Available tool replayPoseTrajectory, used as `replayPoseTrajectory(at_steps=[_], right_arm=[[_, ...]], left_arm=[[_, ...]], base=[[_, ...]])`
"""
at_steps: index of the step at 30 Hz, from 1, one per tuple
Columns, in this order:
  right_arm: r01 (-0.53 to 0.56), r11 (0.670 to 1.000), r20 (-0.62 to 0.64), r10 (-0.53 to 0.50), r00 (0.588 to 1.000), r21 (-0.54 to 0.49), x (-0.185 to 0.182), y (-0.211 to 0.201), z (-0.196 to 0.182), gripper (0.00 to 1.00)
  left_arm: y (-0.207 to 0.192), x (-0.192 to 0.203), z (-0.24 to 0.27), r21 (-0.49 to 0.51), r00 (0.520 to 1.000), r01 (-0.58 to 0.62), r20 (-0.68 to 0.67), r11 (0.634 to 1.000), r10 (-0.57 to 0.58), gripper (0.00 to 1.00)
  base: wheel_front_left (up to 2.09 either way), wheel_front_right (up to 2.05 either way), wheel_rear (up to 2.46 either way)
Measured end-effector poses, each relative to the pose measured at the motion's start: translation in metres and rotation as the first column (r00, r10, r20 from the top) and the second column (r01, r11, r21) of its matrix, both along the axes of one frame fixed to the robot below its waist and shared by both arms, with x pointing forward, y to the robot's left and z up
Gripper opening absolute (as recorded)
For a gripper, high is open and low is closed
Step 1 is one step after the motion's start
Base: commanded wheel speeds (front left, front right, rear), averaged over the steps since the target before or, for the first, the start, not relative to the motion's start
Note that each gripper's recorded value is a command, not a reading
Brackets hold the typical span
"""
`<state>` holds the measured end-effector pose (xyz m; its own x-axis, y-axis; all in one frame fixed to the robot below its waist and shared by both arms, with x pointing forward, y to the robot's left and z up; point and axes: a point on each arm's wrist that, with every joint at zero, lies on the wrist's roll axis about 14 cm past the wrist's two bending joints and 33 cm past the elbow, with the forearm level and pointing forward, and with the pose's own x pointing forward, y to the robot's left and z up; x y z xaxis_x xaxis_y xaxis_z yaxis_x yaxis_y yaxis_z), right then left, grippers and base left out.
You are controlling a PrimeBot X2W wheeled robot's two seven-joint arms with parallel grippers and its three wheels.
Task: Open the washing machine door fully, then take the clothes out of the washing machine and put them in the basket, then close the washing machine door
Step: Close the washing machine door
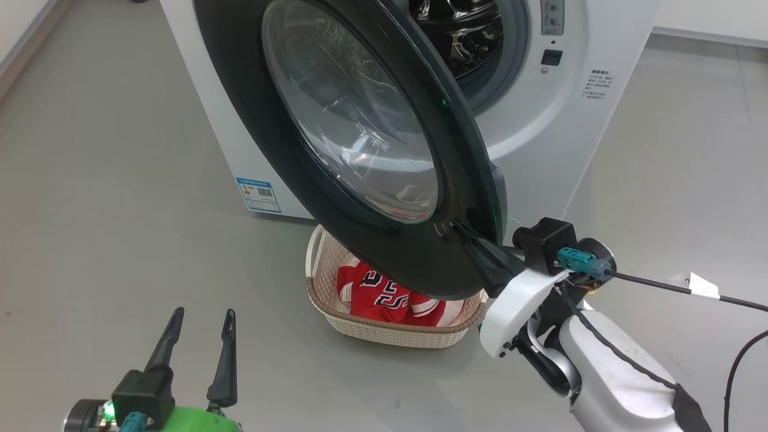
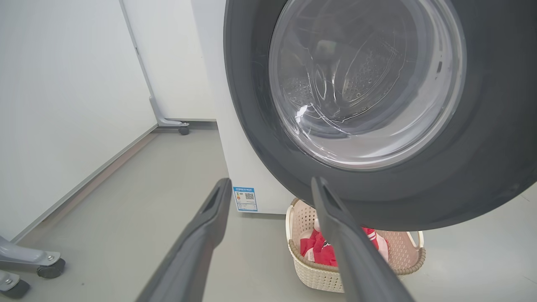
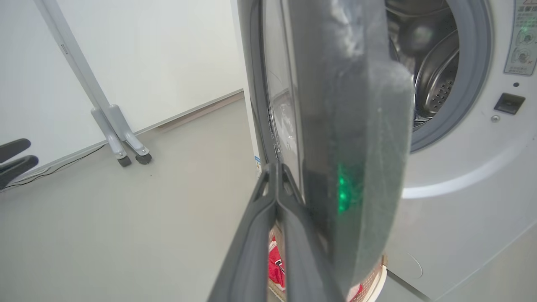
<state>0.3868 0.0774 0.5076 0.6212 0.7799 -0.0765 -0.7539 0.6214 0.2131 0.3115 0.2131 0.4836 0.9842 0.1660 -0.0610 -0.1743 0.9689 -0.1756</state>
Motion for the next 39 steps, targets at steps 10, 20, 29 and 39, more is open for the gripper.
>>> replayPoseTrajectory(at_steps=[10,20,29,39], right_arm=[[0.045,0.999,-0.008,-0.045,0.999,0.01,0.014,-0.009,-0.002,0.0],[0.091,0.995,0.031,-0.092,0.995,0.03,0.051,-0.017,0.008,0.0],[0.164,0.985,0.069,-0.167,0.984,0.044,0.097,-0.032,0.02,0.0],[0.294,0.955,0.128,-0.295,0.947,0.027,0.169,-0.065,0.034,0.0]], left_arm=[[-0.002,0.004,-0.002,0.004,1.0,0.009,-0.008,1.0,-0.009,1.0],[-0.005,0.016,-0.002,0.006,1.0,0.019,-0.006,1.0,-0.019,1.0],[-0.011,0.032,-0.002,0.013,0.999,0.039,-0.005,0.999,-0.039,1.0],[-0.022,0.052,-0.005,-0.002,0.998,0.066,-0.006,0.998,-0.066,1.0]], base=[[0.0,0.0,0.0],[0.0,0.0,0.0],[0.0,0.0,0.0],[0.0,0.0,0.0]])
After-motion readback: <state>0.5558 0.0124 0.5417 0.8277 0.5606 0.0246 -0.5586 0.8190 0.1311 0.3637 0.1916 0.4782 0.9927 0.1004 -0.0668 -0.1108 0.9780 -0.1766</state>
